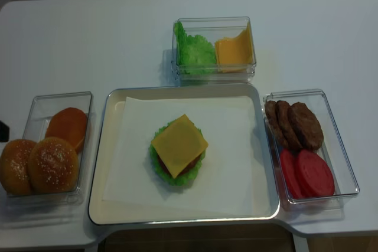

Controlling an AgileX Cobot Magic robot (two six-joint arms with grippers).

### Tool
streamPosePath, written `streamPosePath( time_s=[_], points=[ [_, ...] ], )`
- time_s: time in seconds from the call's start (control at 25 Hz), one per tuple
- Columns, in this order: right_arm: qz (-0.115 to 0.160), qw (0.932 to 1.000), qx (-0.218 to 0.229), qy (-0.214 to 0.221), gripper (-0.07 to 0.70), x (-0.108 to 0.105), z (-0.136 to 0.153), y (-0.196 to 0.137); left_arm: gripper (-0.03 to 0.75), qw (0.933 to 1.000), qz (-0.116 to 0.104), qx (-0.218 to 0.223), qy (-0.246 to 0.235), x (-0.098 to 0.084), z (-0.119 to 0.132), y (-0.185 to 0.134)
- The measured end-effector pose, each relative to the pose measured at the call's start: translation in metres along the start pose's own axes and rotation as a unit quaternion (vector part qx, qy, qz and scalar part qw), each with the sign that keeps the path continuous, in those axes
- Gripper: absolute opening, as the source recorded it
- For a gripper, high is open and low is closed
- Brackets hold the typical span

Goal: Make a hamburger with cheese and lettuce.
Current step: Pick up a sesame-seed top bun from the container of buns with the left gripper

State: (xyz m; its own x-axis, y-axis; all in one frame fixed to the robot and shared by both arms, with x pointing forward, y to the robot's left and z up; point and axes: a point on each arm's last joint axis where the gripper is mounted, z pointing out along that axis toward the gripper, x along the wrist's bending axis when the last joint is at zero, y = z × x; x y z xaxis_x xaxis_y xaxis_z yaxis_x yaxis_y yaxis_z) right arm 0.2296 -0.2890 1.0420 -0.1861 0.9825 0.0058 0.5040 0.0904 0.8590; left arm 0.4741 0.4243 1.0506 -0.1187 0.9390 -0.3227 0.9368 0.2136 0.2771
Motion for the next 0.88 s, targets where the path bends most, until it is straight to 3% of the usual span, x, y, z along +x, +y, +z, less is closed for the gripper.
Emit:
streamPosePath(
  time_s=[0.28,0.52,0.88],
  points=[
    [0.002,1.0000,0.000,0.000,0.143,0.000,0.000,0.000,0.453,0.9999,0.003,-0.008,-0.009,0.004,-0.002,-0.001],
    [0.002,1.0000,0.000,0.000,0.143,0.000,0.000,0.000,0.452,0.9997,-0.008,0.006,-0.025,0.009,0.008,0.002],
    [0.002,1.0000,0.000,0.000,0.143,0.000,0.000,0.000,0.449,0.9991,-0.004,0.024,-0.036,0.017,0.021,0.004]
  ],
)
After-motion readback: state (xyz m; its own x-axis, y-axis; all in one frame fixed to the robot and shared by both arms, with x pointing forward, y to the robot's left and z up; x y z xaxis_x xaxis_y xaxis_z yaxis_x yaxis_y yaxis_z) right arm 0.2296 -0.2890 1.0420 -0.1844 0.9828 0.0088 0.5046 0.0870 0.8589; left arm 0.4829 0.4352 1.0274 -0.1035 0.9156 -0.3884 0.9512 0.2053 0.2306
